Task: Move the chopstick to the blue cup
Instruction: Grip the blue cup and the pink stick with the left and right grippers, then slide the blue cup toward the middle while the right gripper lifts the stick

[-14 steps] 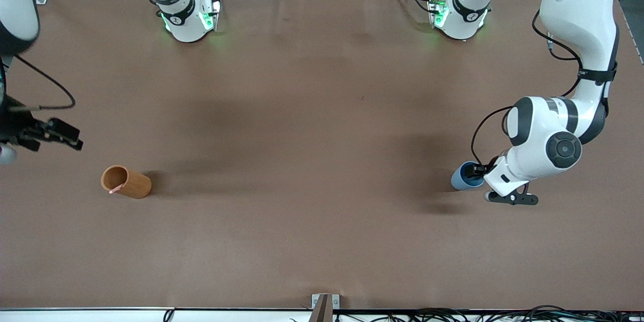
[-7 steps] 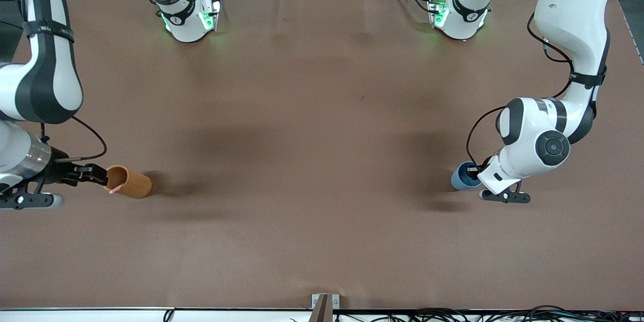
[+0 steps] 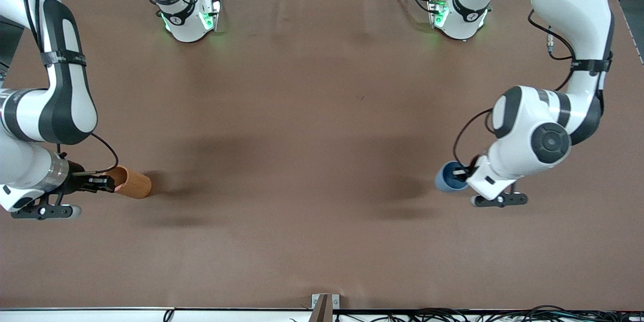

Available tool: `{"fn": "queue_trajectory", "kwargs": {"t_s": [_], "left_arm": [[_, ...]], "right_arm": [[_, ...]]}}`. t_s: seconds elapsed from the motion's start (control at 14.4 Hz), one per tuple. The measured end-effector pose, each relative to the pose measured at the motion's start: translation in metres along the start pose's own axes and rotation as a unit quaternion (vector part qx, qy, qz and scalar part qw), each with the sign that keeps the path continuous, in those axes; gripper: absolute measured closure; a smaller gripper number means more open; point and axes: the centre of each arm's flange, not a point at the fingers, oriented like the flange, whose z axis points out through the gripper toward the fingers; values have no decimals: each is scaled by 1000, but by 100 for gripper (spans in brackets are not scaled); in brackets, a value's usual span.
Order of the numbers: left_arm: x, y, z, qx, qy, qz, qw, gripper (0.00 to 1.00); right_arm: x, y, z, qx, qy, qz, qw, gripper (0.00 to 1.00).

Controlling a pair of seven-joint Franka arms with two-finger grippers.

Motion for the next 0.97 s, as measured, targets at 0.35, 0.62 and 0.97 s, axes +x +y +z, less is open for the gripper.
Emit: {"fn": "queue_trajectory", "kwargs": {"t_s": [0.35, 0.62, 0.97], "left_arm": [[-72, 143, 29, -7, -26, -85, 996, 95], [-103, 219, 72, -18, -29, -129, 991, 95], [-124, 255, 106, -25, -8, -164, 986, 95]], "right_arm": [[4, 0, 22, 0, -7, 0, 1000, 65], [5, 0, 20, -1, -5, 0, 1000, 87], [7, 1, 0, -1, 6, 0, 1000, 90]]}}
